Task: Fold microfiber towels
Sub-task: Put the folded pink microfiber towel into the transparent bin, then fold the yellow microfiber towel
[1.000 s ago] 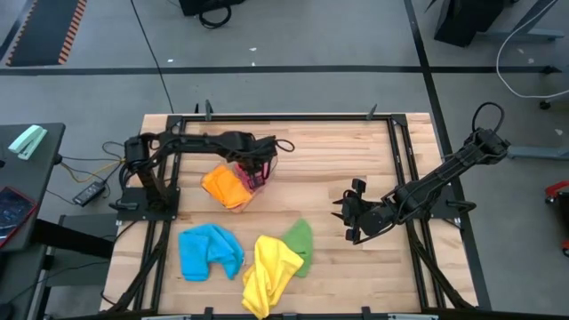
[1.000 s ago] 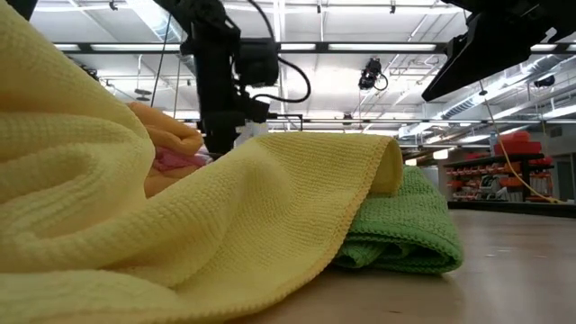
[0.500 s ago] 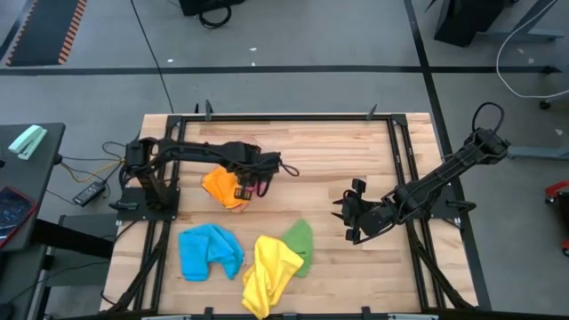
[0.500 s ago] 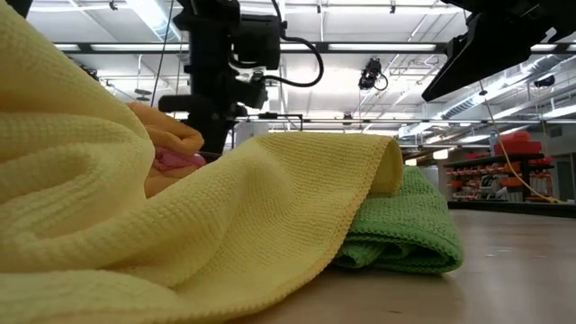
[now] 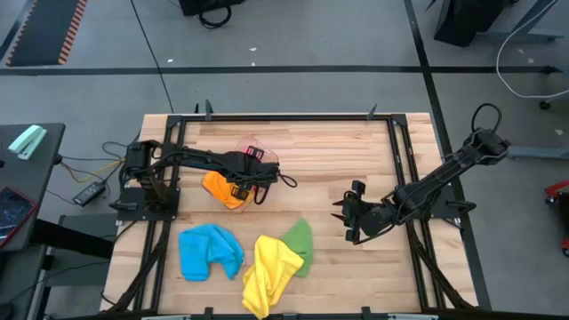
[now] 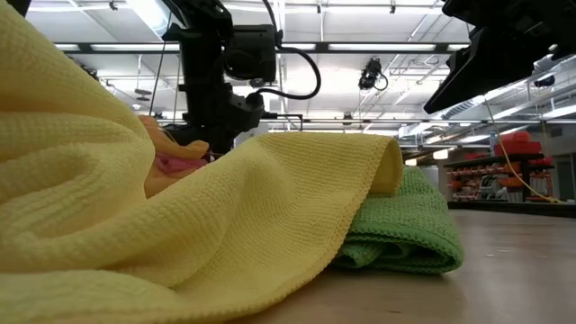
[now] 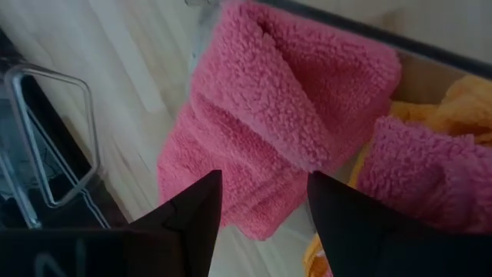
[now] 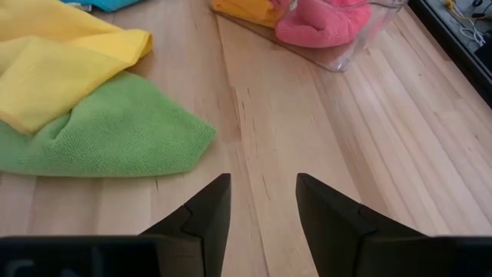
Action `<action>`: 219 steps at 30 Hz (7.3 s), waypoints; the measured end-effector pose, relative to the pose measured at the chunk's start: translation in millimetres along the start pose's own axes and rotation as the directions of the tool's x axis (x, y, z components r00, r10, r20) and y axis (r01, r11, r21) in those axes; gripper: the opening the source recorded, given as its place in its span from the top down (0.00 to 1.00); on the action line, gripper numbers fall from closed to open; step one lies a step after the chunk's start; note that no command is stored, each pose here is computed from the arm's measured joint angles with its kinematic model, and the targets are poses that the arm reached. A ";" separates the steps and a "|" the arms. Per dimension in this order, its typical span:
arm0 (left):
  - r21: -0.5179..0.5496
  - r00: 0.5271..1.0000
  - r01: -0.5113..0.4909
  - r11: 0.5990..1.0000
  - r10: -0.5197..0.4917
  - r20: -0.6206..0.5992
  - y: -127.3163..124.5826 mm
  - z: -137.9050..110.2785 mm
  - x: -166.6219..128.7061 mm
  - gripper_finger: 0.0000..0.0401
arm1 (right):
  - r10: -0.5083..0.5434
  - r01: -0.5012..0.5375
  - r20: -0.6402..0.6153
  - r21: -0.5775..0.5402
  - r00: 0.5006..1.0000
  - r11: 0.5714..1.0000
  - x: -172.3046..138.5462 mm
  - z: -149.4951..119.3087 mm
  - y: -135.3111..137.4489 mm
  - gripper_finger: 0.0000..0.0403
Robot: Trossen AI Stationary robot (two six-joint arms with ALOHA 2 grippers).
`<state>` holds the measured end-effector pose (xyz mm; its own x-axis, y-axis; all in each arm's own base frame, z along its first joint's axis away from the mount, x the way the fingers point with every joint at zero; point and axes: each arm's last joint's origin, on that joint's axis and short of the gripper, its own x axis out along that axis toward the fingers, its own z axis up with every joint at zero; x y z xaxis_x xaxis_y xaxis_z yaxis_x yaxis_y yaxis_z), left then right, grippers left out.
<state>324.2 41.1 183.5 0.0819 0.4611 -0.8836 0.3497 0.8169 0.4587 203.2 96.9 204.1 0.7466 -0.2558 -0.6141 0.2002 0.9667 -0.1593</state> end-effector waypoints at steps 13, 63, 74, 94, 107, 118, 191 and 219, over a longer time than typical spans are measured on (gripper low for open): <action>-0.077 0.993 0.084 0.993 -0.077 0.094 0.0 5.3 0.0 0.79 | 0.002 -0.002 0.004 -0.012 1.000 1.000 0.4 -0.4 0.1 0.61; -0.342 0.954 0.253 0.905 -0.173 0.246 13.1 22.4 -2.2 0.76 | 0.013 -0.012 0.029 -0.011 1.000 1.000 0.3 2.3 1.3 0.61; -0.224 0.988 0.116 0.968 -0.089 0.130 12.1 19.3 4.5 0.69 | 0.013 -0.012 0.029 -0.011 0.999 1.000 0.4 2.3 1.3 0.61; -0.159 0.994 0.054 0.986 -0.039 0.099 12.5 22.3 11.8 0.72 | 0.014 -0.013 0.031 -0.010 0.999 1.000 0.3 2.6 1.5 0.61; -0.131 0.993 0.086 0.988 -0.075 0.086 7.2 27.1 25.6 0.74 | 0.015 -0.015 0.034 -0.009 0.999 1.000 0.3 3.0 1.6 0.61; -0.132 0.993 0.092 0.987 -0.081 0.085 6.1 27.1 24.6 0.96 | 0.016 -0.016 0.037 -0.012 0.999 1.000 0.3 3.3 1.8 0.61; -0.199 0.790 0.436 0.878 -0.268 0.551 -32.5 66.0 -118.7 0.75 | 0.270 -0.232 0.113 -0.272 0.956 0.934 46.2 -4.2 43.4 0.61; -0.200 0.774 0.387 0.900 -0.200 0.600 -58.5 75.9 -136.2 0.78 | 0.571 -0.425 0.092 -0.573 0.816 0.701 97.0 1.1 100.2 0.61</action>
<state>363.4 -95.8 269.8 0.5539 -0.0142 -0.8325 0.1600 0.9830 0.0897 296.5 168.9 129.4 0.7818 0.3425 -0.5210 -0.5407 0.7885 -0.2930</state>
